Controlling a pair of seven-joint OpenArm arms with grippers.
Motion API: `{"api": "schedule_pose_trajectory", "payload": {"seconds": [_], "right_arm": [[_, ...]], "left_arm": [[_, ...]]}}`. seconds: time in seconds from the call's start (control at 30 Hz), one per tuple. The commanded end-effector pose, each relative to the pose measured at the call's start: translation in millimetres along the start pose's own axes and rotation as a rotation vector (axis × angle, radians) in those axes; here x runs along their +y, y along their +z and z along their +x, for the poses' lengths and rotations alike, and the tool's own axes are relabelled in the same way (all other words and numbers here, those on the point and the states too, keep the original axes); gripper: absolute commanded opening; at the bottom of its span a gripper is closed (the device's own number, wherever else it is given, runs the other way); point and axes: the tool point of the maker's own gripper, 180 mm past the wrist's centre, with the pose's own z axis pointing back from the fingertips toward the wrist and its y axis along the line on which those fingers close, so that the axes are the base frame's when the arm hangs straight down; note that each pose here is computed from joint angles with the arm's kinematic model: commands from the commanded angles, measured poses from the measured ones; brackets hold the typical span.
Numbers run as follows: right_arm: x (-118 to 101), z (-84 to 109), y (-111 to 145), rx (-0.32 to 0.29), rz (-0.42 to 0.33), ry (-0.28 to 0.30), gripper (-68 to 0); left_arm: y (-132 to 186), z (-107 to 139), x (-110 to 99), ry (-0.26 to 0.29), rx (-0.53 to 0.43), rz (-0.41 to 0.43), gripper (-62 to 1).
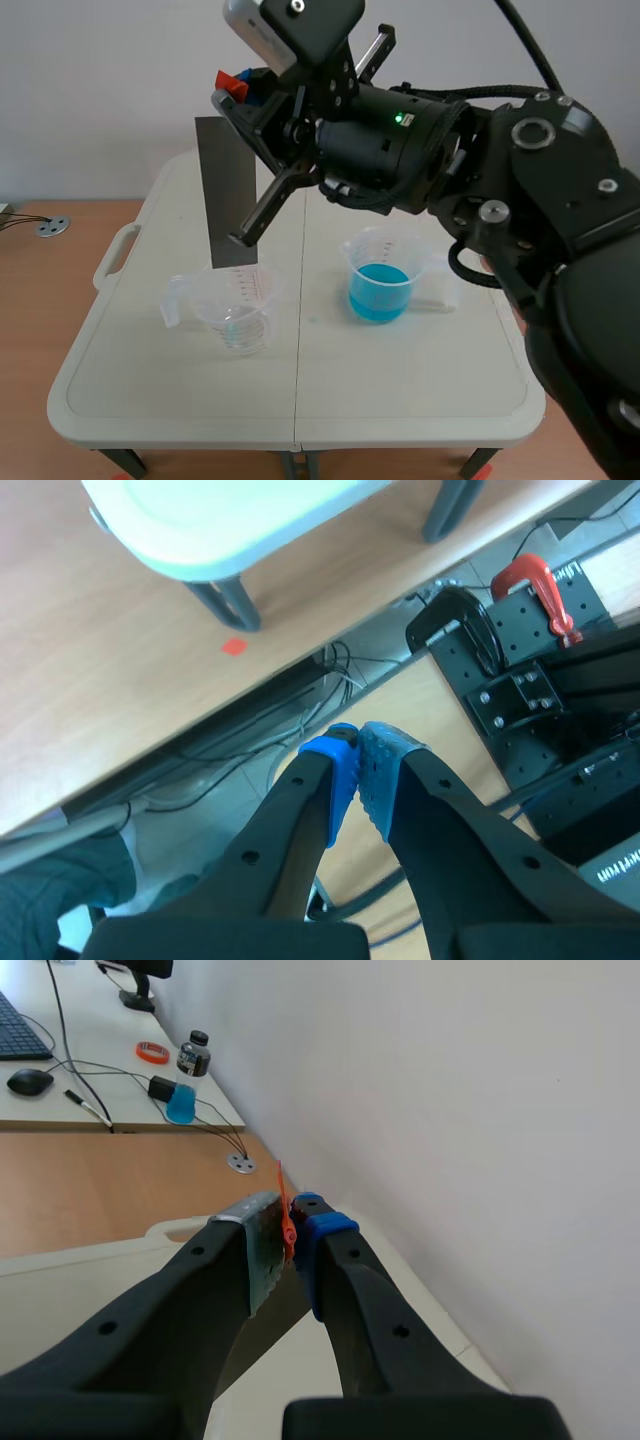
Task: Hold the metal plate by the orange handle, dip it into the blue solution, take it out and point at it, then put the plate back in the beaker on the left.
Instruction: 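Move the plate over the blue solution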
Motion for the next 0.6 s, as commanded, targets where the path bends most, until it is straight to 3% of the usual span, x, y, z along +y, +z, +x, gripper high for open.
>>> {"api": "schedule_pose_trajectory", "payload": {"seconds": [0.0, 0.27, 0.57], "right_arm": [[-11.6, 17.5, 3.0, -0.047, -0.036, 0.022, -66.2], [-31.8, 30.5, 21.0, -0.038, -0.079, 0.088, -66.2], [-63.2, 17.5, 47.1, 0.029, -0.142, 0.132, -66.2]], "left_arm": [[-1.6, 6.4, -3.3, 0.001, -0.023, -0.013, -59.4], [-2.7, 8.8, -4.4, -0.021, -0.031, -0.024, -59.4], [-12.6, 30.8, 8.5, -0.092, -0.084, -0.027, -59.4]]}}
